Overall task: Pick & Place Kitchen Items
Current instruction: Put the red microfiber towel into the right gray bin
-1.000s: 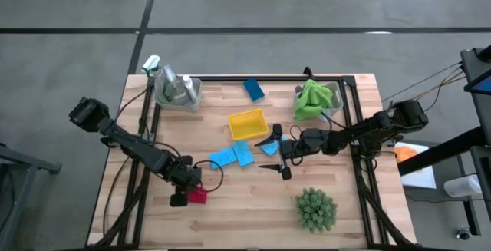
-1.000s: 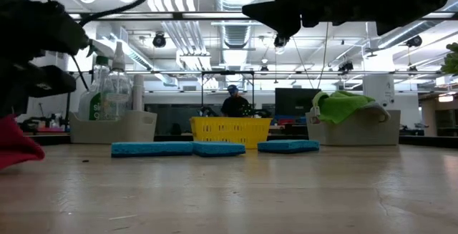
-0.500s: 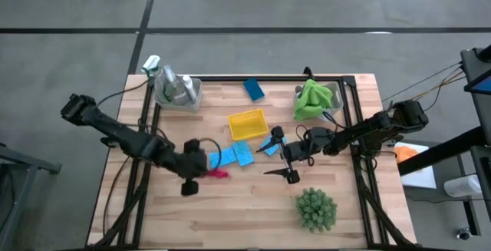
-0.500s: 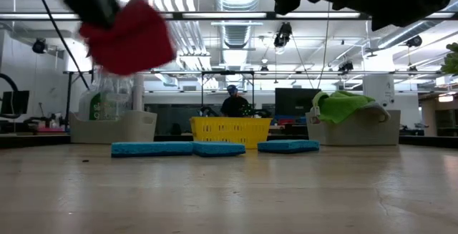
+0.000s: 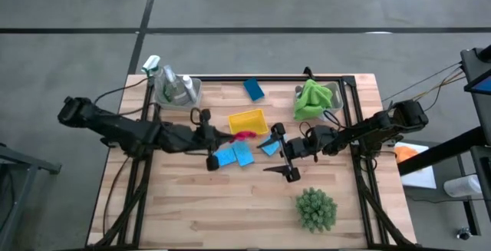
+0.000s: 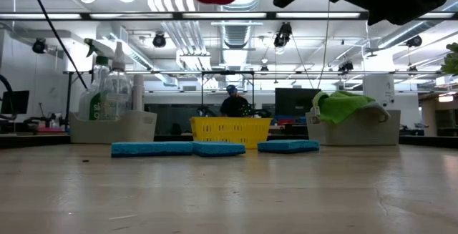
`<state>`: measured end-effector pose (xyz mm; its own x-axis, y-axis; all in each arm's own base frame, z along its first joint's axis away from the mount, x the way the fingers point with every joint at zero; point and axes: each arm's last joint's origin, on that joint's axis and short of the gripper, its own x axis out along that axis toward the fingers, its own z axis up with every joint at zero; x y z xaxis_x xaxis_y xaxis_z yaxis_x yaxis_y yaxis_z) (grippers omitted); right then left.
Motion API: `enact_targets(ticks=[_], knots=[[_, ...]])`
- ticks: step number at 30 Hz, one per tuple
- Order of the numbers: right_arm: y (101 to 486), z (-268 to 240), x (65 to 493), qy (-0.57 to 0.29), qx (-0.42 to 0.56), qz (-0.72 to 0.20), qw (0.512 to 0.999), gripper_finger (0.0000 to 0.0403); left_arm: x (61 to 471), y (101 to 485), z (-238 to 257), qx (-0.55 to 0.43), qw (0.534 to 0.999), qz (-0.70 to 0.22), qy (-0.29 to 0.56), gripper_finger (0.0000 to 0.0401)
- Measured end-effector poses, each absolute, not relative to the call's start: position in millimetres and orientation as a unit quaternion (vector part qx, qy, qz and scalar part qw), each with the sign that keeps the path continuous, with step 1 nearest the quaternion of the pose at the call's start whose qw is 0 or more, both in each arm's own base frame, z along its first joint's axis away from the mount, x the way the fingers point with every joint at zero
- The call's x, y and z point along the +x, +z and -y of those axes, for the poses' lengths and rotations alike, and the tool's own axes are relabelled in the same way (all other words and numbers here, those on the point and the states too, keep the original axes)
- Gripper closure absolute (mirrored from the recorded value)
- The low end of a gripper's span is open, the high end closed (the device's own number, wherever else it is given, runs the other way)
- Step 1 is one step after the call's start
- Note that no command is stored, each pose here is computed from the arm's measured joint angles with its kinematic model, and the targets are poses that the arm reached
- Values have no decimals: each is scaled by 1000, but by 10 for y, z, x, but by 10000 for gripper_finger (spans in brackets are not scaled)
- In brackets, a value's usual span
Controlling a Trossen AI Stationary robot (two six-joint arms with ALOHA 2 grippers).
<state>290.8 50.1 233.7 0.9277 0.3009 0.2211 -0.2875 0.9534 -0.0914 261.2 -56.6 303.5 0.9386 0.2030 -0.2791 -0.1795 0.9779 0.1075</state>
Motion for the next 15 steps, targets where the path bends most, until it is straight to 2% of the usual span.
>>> enact_targets(ticks=[5, 10, 15], knots=[[2337, -493, 2910, 141, -28, 117, 983, 60, 2647, 2921, 469, 28, 993, -85, 72, 401], [2311, -451, 2857, 92, -23, 108, 990, 60, 2623, 2801, 447, 48, 994, -77, 68, 401], [2272, -392, 2774, 64, -26, 101, 992, 60, 2620, 2774, 490, 62, 994, -91, -9, 401]])
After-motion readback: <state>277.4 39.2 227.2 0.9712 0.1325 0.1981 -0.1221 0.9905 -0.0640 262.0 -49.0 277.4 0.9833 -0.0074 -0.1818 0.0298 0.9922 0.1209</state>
